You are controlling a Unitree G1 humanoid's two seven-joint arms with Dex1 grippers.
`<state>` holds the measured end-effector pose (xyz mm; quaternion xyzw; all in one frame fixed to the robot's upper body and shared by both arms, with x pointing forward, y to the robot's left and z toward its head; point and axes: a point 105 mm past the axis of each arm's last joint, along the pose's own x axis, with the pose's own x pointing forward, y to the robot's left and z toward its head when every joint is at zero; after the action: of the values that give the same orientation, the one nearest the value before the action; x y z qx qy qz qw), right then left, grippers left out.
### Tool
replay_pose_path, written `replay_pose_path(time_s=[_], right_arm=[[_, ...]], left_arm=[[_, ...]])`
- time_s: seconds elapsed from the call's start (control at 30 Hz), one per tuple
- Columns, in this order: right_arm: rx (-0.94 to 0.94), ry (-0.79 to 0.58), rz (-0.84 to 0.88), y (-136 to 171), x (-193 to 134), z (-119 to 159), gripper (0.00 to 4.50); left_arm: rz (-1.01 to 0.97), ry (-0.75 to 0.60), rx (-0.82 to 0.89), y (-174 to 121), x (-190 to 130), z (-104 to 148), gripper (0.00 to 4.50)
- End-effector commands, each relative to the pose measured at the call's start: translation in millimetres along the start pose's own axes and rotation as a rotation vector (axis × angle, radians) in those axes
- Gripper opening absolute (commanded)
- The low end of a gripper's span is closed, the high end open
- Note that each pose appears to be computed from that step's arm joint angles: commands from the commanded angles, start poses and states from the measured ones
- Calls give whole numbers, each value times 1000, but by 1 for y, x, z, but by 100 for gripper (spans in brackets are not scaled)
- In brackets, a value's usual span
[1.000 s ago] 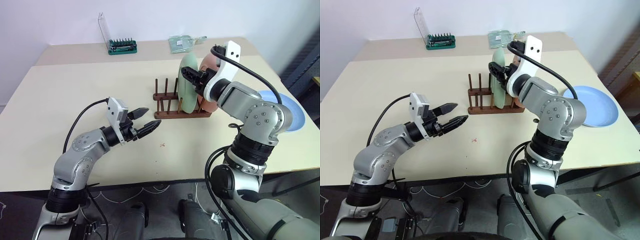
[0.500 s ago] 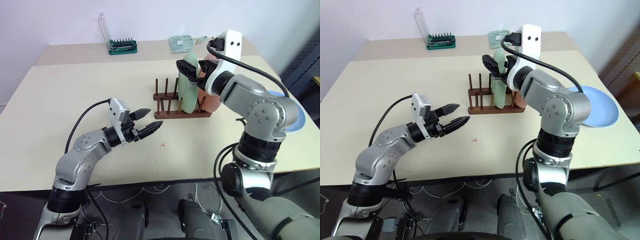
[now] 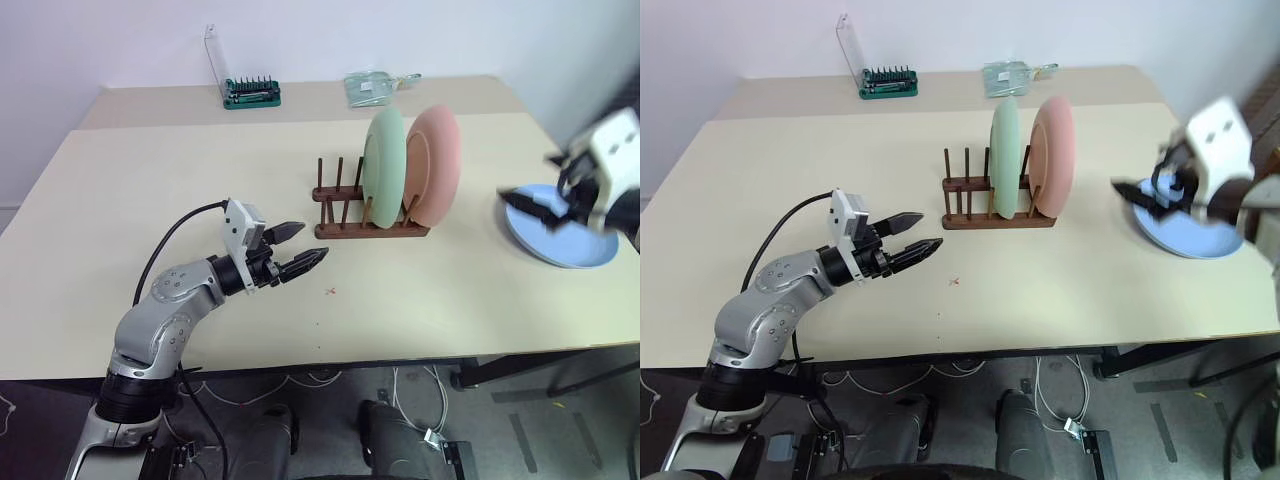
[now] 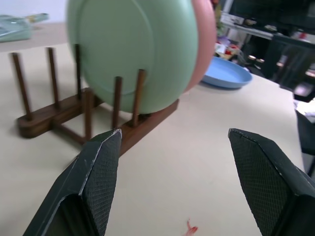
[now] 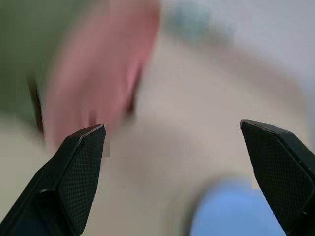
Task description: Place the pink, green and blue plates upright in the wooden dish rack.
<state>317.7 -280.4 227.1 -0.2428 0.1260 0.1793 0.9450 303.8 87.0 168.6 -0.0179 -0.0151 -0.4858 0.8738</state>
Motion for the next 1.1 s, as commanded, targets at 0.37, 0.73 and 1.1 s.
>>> replay_pose_path(time_s=[0.37, 0.73, 1.1], right_arm=[[-115, 319, -200, -33, 33, -103, 445], [-145, 322, -234, -43, 44, -110, 8], [-287, -610, -423, -38, 4, 157, 3]], left_arm=[[-27, -28, 41, -4, 3, 9, 358], [-13, -25, 43, -4, -1, 9, 358], [-24, -15, 35, -4, 1, 7, 358]])
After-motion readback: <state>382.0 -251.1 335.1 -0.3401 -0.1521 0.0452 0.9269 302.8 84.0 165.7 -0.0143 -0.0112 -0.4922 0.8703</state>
